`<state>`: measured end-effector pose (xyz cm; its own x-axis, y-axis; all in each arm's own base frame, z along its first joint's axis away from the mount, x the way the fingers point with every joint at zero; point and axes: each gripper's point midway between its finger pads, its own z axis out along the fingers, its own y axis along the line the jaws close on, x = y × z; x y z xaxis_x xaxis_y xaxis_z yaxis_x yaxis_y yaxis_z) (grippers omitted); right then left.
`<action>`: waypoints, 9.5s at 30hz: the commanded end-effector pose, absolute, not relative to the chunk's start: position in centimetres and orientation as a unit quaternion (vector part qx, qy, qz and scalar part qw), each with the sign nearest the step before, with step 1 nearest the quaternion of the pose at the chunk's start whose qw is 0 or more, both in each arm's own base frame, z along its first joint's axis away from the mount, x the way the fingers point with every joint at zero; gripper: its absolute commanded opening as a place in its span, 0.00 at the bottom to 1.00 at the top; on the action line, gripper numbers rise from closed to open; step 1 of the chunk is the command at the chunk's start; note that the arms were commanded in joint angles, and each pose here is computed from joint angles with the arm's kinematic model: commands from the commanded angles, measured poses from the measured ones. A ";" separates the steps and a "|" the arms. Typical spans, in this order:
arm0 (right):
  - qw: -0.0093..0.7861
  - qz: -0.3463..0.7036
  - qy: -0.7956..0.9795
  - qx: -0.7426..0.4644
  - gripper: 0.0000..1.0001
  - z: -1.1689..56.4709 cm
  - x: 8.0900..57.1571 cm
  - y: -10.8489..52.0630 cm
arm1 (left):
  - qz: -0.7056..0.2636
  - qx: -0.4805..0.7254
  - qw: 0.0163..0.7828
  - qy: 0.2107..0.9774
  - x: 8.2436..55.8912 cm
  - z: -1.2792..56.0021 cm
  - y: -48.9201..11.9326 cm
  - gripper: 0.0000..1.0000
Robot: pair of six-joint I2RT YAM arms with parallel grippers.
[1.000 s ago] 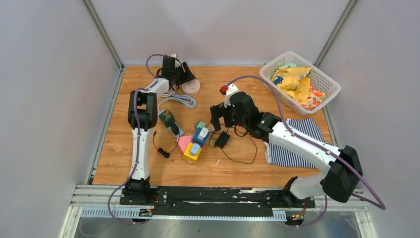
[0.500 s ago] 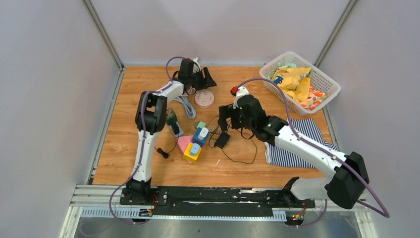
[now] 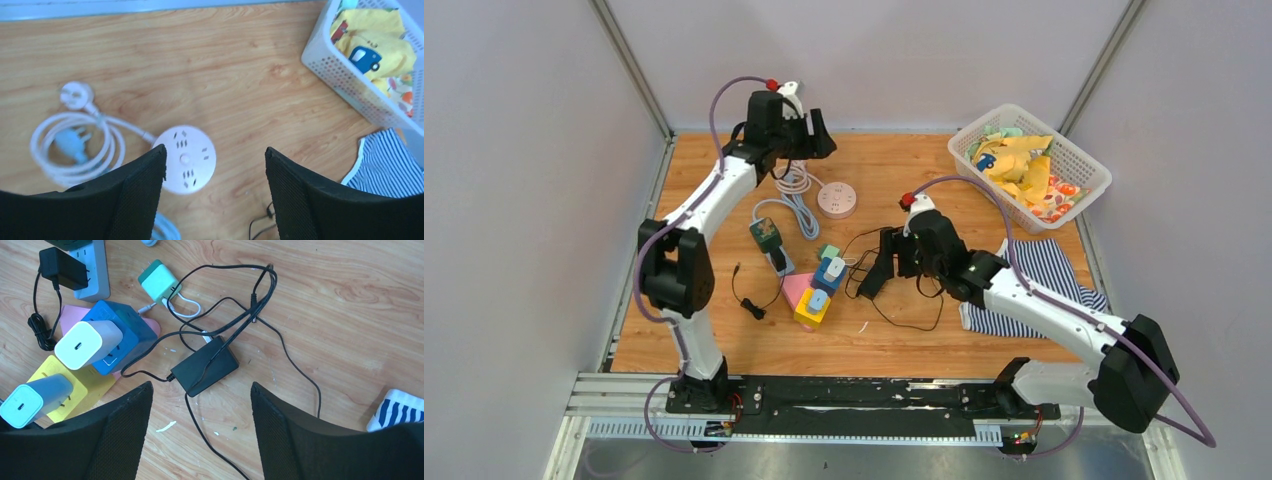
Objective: Insert the plug
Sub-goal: Move the socket to the center of the board, then pick up the plug from the center of the board.
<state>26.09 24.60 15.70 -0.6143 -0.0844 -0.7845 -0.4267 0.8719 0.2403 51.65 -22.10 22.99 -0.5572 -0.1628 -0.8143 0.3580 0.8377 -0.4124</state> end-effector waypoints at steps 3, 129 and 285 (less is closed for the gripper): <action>0.421 0.212 0.875 -0.108 0.65 14.8 26.7 24.0 | -0.199 0.075 0.437 0.874 45.2 20.1 -18.3 0.75; 0.321 0.122 0.937 -0.063 0.55 3.6 28.2 27.8 | -0.153 0.094 0.462 0.869 32.9 19.8 -12.8 0.94; 0.565 0.081 0.733 -0.370 0.00 30.2 51.7 19.6 | -0.149 -0.161 0.536 0.815 49.8 22.9 -13.2 0.96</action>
